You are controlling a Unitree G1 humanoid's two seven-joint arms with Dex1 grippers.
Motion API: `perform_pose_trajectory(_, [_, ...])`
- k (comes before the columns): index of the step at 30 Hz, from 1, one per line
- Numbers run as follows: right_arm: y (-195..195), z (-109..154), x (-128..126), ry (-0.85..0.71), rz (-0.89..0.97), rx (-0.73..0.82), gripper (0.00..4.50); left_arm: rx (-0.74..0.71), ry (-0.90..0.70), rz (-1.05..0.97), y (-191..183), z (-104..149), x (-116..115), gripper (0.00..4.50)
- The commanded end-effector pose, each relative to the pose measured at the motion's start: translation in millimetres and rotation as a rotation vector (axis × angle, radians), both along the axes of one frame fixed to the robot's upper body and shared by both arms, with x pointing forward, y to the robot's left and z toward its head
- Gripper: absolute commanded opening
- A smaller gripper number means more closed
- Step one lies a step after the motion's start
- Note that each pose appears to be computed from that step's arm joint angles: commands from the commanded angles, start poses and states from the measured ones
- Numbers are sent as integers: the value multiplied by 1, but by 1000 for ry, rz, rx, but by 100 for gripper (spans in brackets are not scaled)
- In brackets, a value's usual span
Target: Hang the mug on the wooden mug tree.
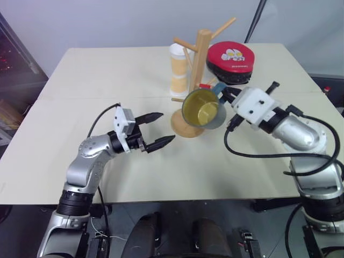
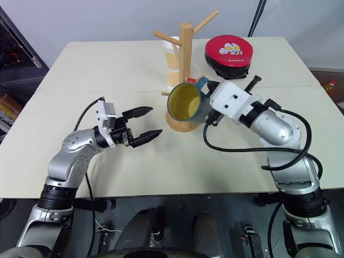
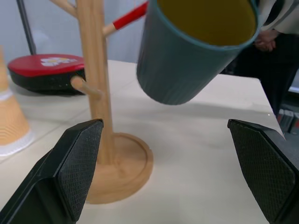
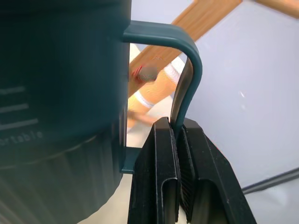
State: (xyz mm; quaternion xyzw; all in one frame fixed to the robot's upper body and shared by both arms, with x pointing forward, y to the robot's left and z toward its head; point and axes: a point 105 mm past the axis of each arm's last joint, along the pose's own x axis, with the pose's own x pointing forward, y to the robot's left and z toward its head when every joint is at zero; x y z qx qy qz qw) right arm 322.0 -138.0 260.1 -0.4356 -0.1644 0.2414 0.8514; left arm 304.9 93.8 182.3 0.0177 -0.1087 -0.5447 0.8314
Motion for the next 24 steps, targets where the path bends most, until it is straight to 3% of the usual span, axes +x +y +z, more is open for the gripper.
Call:
perform_pose_trajectory(1, [4,11,1,-32,14,-6,2,-32,-61,4,3,21,-4,450])
perform_pose_trajectory(16, [11,-2,23,55,2,-35,2,-34,-69,20,4,29,-8,450])
perform_pose_trajectory(19, [12,-1,23,51,6,-30,97,-33,-70,23,4,29,-9,450])
perform_pose_trajectory(23, [11,6,22,21,1,-31,289,-34,-69,28,5,29,-8,450])
perform_pose_trajectory(24, [9,11,21,7,-4,-27,289,-34,-68,32,6,29,-8,450])
